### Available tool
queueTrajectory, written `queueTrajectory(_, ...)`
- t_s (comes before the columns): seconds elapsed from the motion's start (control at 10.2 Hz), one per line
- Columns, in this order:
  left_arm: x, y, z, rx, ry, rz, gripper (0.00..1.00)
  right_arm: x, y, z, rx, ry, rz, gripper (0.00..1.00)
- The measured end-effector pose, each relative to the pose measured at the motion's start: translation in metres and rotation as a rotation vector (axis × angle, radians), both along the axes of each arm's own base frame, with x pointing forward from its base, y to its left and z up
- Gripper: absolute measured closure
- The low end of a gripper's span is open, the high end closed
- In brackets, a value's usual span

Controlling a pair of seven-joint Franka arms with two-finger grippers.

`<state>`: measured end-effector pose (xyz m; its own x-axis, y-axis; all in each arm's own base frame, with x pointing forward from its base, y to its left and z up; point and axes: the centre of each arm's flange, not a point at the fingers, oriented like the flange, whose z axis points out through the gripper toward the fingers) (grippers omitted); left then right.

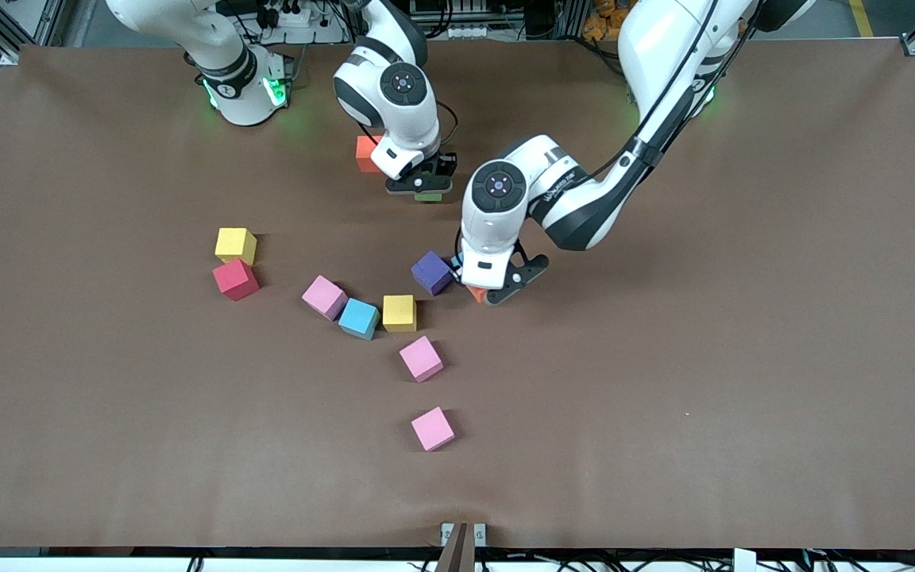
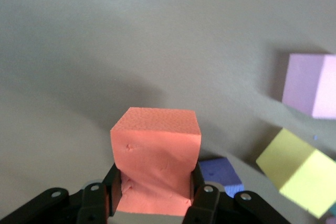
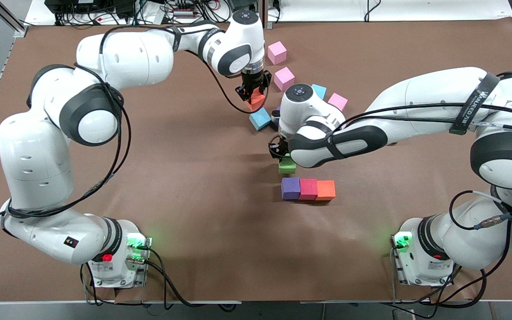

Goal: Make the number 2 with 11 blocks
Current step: 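Carry the green cube with the right gripper while the left gripper lifts orange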

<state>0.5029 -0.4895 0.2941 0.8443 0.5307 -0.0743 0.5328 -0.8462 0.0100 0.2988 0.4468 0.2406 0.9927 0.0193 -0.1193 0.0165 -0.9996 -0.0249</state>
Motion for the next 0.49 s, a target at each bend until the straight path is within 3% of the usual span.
queueTrajectory(0.49, -0.0094, -0.0133, 0.0109, 0.011, 0.008, -0.085, 0.47, -0.0113, -0.0076, -0.0151, 0.012, -0.010, 0.008, 0.47)
